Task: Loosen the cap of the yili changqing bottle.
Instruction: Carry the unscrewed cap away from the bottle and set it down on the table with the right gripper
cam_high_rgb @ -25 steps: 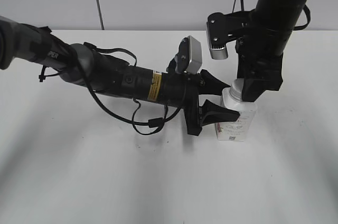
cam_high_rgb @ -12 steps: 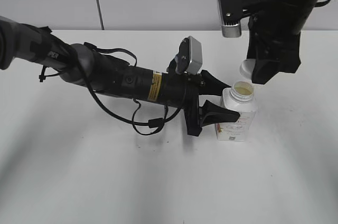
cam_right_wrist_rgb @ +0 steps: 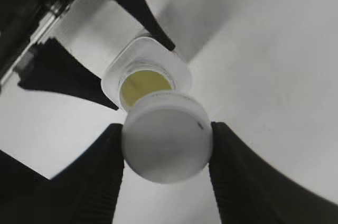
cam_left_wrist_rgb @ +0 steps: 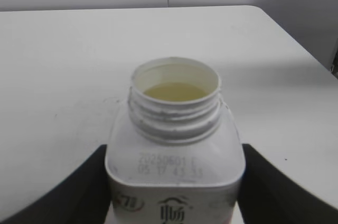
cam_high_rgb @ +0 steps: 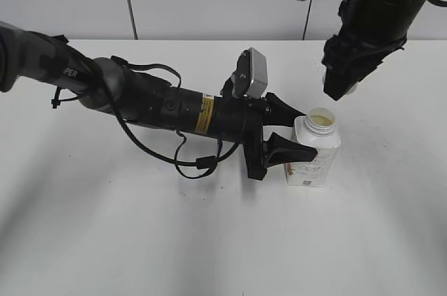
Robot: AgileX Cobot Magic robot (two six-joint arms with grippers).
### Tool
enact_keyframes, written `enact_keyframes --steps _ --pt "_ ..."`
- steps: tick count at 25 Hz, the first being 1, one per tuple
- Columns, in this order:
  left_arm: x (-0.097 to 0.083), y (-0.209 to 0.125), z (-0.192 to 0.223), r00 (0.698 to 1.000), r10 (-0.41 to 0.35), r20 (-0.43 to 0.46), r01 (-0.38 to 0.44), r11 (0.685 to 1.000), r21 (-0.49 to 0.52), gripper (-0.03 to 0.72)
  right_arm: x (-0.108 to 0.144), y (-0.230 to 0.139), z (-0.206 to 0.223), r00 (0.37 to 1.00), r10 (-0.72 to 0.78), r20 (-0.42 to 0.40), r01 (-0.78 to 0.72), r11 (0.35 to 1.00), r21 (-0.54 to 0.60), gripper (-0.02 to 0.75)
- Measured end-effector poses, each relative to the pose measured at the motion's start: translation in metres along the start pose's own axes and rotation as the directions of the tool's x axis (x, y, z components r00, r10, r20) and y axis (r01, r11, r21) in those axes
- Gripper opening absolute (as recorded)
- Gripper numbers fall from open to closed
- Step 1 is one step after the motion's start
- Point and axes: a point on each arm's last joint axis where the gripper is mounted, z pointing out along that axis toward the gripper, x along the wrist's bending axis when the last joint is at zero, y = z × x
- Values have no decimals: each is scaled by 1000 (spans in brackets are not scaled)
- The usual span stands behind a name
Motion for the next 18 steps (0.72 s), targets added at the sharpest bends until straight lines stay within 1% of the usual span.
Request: enact_keyframes --steps 1,3,5,6,9,12,15,18 --pt "0 0 0 1000 0 0 0 1000 0 428 0 0 0 994 109 0 -109 994 0 396" --pt "0 0 0 1000 0 0 0 1000 0 428 0 0 0 952 306 0 -306 952 2 396" --pt "0 0 0 1000 0 0 0 1000 0 428 0 0 0 863 505 0 -505 863 2 396" --pt "0 0 0 1000 0 0 0 1000 0 428 0 0 0 823 569 0 -569 823 2 396" --pt "0 0 0 1000 0 0 0 1000 0 428 0 0 0 770 638 1 -638 770 3 396" --pt "0 0 0 1000 0 1 0 1000 1 428 -1 -1 0 764 645 20 -645 764 -1 396" --pt "0 0 0 1000 0 1 0 1000 1 428 -9 -5 0 765 641 59 -642 767 -9 396" --pt "0 0 0 1000 0 1 0 1000 1 428 -23 -13 -2 758 647 82 -648 761 -15 396"
